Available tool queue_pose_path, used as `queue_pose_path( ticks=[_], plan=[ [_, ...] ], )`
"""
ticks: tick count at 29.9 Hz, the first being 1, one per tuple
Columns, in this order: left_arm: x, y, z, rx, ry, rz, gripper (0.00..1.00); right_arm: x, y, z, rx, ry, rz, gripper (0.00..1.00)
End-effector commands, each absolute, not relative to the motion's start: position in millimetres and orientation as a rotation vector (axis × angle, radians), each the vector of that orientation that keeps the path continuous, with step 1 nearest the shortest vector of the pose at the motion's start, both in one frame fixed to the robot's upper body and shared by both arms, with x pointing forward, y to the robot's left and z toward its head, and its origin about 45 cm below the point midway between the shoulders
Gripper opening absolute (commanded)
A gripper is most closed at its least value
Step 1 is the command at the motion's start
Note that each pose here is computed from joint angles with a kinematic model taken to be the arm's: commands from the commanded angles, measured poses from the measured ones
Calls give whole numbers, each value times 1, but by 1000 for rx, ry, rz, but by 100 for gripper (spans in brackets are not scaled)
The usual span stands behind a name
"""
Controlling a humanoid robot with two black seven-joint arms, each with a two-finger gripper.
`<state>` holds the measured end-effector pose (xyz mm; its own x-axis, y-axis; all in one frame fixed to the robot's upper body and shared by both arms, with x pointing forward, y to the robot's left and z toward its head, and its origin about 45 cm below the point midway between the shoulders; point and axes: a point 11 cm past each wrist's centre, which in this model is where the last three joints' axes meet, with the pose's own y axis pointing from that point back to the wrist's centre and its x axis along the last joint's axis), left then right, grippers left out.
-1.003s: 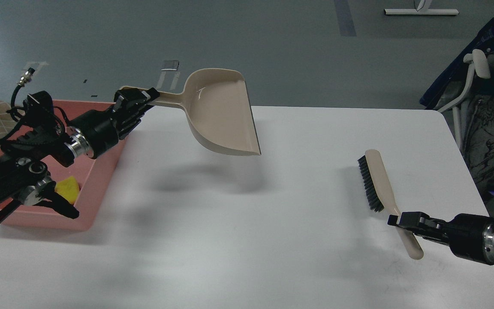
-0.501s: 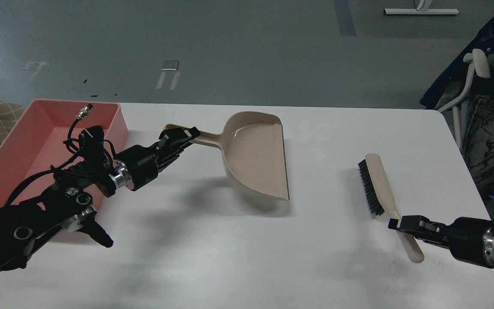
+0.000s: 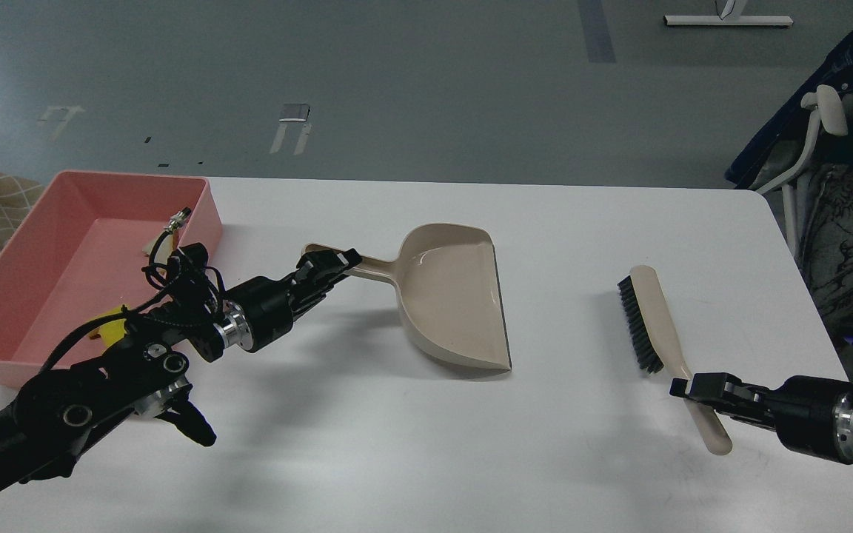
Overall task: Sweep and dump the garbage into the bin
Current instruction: 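Bring the empty dustpan back and lower it onto the table, then release the dustpan handle and set the brush down with the right gripper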
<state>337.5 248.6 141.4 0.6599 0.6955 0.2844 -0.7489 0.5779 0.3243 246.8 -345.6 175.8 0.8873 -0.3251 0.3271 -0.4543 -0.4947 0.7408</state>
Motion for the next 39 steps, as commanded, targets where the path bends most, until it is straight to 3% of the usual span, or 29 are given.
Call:
queue_pose_path(
  ticks=[1, 10, 12, 14, 17, 21, 22, 32, 39],
  plan=[
    [336, 248, 139, 446, -131, 844, 0, 246, -345, 175, 2132, -557, 173, 0],
    [336, 251, 137, 452, -127, 847, 0, 245, -344, 173, 2135, -555, 171, 0],
    [337, 251, 138, 449, -128, 848, 16, 246, -343, 173, 2138, -555, 172, 0],
    [337, 251, 137, 451, -127, 848, 42, 246, -342, 173, 2140, -554, 172, 0],
    [336, 251, 137, 453, -128, 848, 65, 246, -342, 173, 2140, -554, 172, 0],
    [337, 253, 138, 454, -130, 849, 85, 246, -342, 173, 2140, -554, 172, 0],
    [337, 254, 138, 456, -131, 848, 96, 246, -342, 173, 2141, -554, 172, 0],
    [332, 256, 139, 463, -116, 802, 99, 245, -342, 173, 2141, -553, 170, 0],
    [310, 267, 124, 500, -75, 781, 99, 245, -342, 172, 2142, -552, 167, 0]
  ],
)
